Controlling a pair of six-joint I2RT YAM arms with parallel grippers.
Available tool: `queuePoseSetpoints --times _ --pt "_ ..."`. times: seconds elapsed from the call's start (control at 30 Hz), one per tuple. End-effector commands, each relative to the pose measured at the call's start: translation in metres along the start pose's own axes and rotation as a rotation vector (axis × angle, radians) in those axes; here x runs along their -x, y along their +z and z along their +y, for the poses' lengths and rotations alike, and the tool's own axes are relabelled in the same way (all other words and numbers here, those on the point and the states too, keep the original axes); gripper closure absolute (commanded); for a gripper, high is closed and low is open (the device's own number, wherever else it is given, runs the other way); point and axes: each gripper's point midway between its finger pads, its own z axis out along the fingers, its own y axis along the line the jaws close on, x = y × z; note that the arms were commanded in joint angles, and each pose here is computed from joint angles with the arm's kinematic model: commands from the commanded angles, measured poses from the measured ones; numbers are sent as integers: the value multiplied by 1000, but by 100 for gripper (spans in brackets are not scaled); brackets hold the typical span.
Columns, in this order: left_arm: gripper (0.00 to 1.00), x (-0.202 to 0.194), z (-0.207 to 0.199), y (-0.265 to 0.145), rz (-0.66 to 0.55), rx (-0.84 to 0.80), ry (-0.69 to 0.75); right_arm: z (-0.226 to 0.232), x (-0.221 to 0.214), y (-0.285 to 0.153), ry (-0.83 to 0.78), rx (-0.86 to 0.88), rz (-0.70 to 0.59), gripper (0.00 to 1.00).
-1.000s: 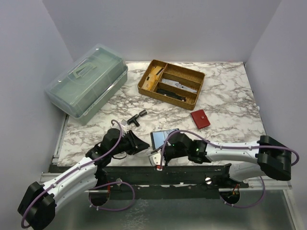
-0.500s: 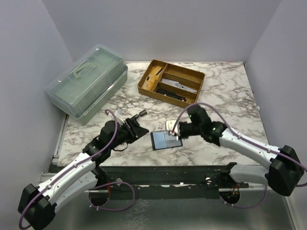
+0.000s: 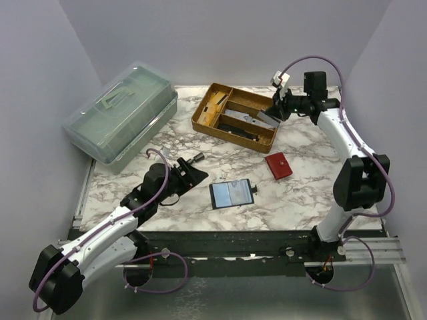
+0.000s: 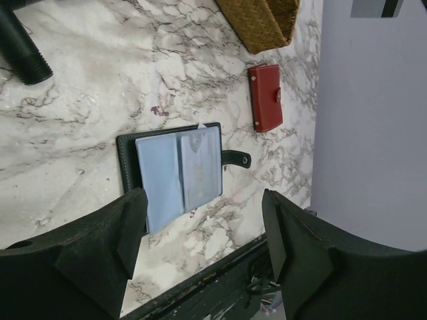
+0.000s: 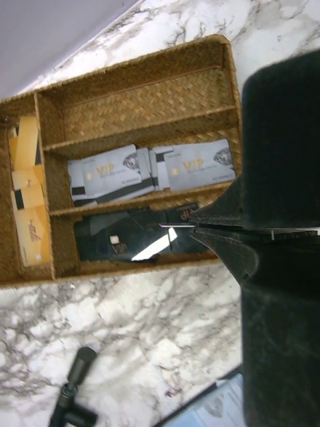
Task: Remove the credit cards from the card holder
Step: Place the credit card in the storage box.
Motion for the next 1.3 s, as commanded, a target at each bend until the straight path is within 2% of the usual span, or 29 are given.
queuePoseSetpoints --times 0.0,0.27,0.5,0.93,1.0,1.27 --pt "24 11 -12 6 -13 -33 41 -25 -4 18 116 43 12 100" --pt "24 5 -4 4 3 -27 41 -78 -16 70 97 69 21 100" --pt "24 2 2 -1 2 -29 16 -97 -22 102 103 106 -28 100" --pt "24 -1 5 4 18 -13 -12 -67 -51 161 142 233 -7 98" --pt "24 -2 4 5 23 -15 -13 -66 -50 170 118 216 6 98" --pt "24 -2 1 0 20 -31 -35 -92 -40 182 -91 -36 75 99"
